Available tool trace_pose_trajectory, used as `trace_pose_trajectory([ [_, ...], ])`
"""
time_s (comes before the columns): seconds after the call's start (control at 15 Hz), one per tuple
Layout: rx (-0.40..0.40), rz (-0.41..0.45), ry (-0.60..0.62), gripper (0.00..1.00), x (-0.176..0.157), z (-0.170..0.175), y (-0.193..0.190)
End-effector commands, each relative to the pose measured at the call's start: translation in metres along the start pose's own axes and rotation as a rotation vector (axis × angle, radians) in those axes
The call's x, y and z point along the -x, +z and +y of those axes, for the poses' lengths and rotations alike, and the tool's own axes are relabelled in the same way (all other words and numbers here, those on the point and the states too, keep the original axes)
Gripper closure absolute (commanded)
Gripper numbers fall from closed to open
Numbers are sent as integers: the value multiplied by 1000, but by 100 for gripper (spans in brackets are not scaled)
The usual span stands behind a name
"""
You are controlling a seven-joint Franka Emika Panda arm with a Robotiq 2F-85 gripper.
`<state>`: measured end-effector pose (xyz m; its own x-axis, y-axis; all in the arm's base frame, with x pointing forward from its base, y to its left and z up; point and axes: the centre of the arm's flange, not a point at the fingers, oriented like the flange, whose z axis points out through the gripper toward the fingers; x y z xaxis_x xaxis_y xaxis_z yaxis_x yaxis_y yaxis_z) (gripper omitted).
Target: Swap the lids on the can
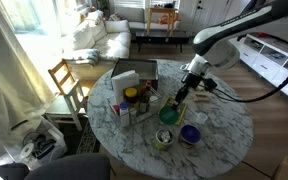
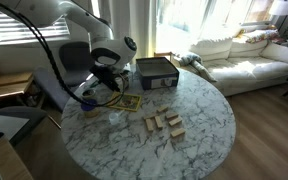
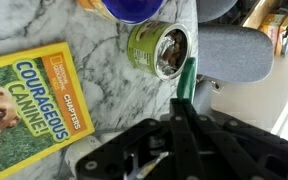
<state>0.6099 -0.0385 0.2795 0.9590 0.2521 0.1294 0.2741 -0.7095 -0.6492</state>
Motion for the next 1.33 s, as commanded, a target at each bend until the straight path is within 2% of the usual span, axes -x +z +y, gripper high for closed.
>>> trace_pose_trajectory([
  [0.0, -15, 14, 23, 99, -1, 7, -2],
  [0.2, -10, 73, 119, 99, 4, 47, -17],
  [0.53, 98, 135, 253, 99, 20, 106, -26],
  [0.8, 163, 122, 297, 99, 25, 118, -19],
  [1.07, 220, 182, 378, 99, 27, 131, -17],
  [1.27, 264, 170, 421, 99, 30, 139, -13],
])
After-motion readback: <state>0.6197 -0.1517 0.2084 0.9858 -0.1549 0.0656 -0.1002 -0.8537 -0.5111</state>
